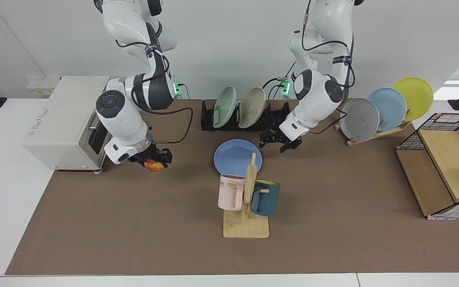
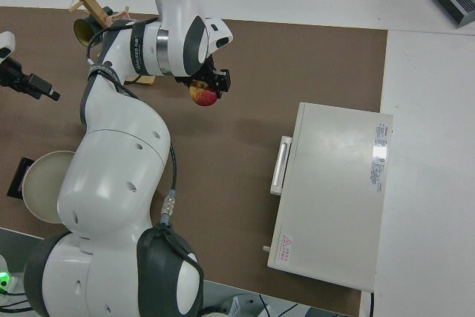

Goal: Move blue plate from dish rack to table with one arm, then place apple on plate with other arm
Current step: 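Release the plate and withdraw the left gripper while the right gripper lifts the apple, then move the apple over the blue plate with the right gripper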

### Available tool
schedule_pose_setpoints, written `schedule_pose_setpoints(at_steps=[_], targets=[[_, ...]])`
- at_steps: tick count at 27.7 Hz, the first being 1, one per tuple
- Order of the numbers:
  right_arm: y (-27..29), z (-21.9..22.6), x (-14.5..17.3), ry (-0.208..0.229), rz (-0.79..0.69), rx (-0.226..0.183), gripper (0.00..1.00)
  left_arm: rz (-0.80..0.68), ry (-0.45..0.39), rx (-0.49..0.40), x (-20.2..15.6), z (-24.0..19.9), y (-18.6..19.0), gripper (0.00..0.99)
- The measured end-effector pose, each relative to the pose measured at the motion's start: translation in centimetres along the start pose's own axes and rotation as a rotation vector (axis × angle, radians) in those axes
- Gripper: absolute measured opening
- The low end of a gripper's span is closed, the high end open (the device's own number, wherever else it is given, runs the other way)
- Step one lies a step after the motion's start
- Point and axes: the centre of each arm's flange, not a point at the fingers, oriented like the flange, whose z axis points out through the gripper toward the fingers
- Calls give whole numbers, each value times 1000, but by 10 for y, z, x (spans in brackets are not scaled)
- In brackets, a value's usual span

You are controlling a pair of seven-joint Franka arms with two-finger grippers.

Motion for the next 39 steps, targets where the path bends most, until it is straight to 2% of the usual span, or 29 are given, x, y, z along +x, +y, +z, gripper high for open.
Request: schedule_pose_setpoints(at_steps=[3, 7, 11, 18, 25, 36, 39], targets=[[-4, -2, -3, -8, -15, 0, 793, 23, -12, 83, -2, -43, -10, 991], [-20, -5, -9, -5, -45, 3, 793, 26, -32, 149, -9, -87, -19, 991], [-45, -5, -16, -11, -72, 31, 793, 26, -40, 214, -12, -126, -24, 991], [-64, -5, -20, -12, -87, 67, 793, 12, -24, 244, -15, -168, -28, 991], [-98, -6, -30, 12, -137, 71, 793, 7, -19, 244, -18, -187, -27, 991], [-190, -5, -60, 104, -132, 96, 793, -25, -7, 243, -17, -195, -44, 991], [-208, 3, -64, 118, -127, 101, 793, -24, -5, 243, -17, -196, -43, 991]])
